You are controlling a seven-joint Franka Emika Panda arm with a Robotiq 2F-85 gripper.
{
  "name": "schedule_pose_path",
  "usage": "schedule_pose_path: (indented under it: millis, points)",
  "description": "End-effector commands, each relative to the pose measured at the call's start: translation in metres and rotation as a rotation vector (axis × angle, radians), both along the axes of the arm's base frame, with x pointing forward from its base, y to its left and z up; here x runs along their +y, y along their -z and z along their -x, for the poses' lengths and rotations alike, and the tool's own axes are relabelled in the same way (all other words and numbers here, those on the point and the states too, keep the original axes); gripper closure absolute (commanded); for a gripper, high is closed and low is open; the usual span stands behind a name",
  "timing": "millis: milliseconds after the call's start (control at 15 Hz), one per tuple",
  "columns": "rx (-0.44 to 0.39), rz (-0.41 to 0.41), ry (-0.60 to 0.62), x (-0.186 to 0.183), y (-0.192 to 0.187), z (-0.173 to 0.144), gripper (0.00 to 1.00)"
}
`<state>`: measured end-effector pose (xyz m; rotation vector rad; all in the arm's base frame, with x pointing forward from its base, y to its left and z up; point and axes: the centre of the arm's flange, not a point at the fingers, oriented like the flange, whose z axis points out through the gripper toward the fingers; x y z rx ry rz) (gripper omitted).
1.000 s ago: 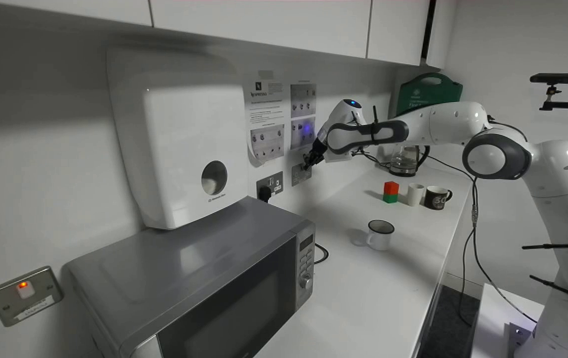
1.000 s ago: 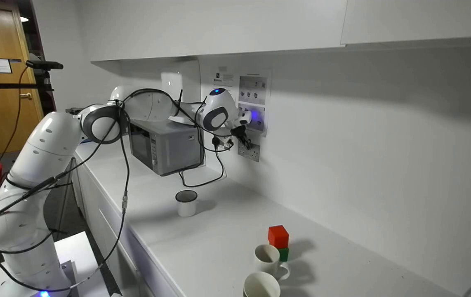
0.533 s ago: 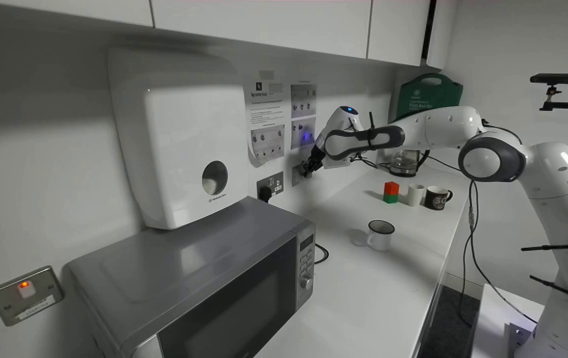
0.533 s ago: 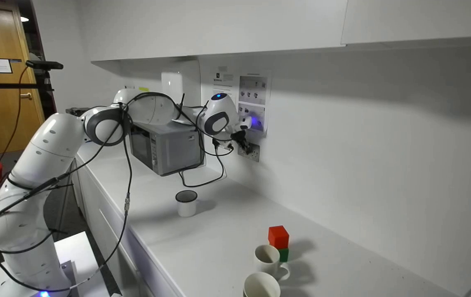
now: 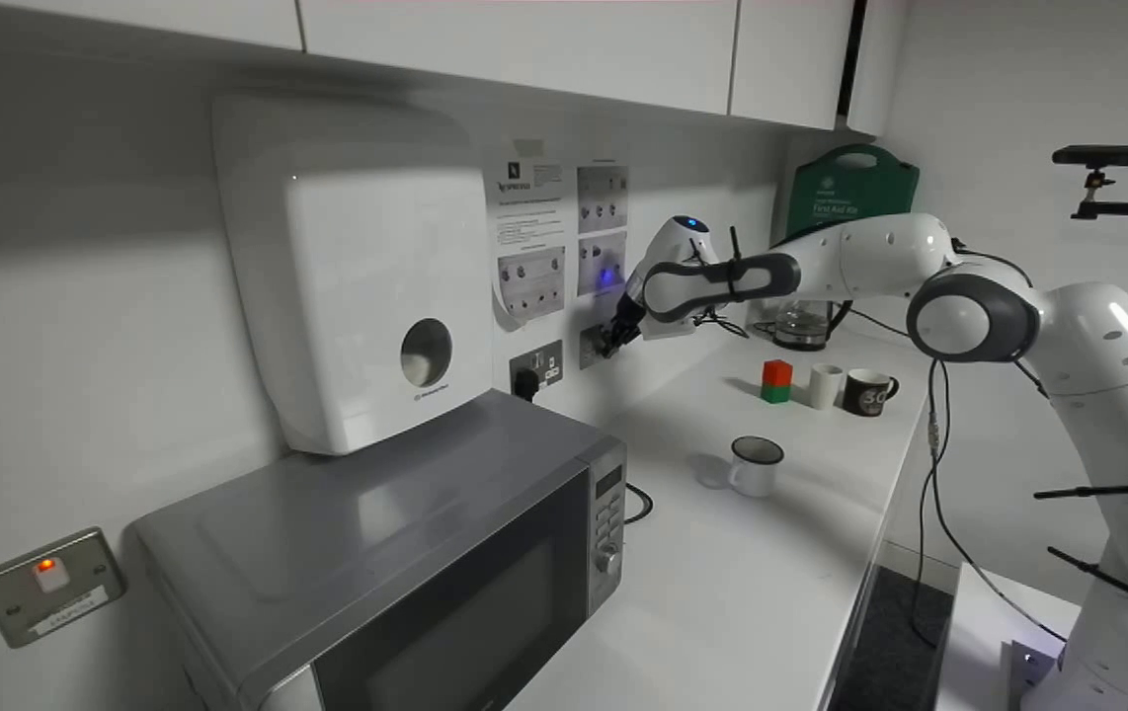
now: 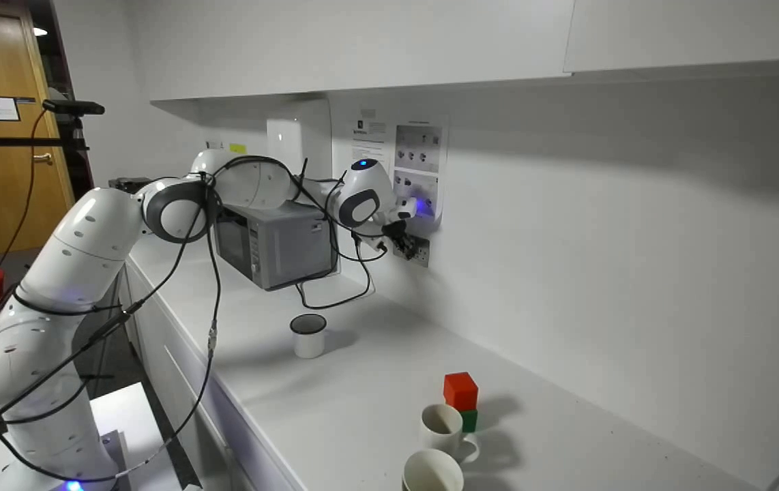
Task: Flip the switch on the socket
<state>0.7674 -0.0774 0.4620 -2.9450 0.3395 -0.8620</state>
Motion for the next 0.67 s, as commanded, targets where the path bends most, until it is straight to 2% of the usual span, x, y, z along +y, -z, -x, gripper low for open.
schedule_pose_path:
  millis: [0,600]
  points:
    - [-0.015,-0.027,-0.05,-0.003,-0.02,0.037,1.0]
    - [0.134,-0.067,-0.058,0.004,-0.046,0.122,1.0]
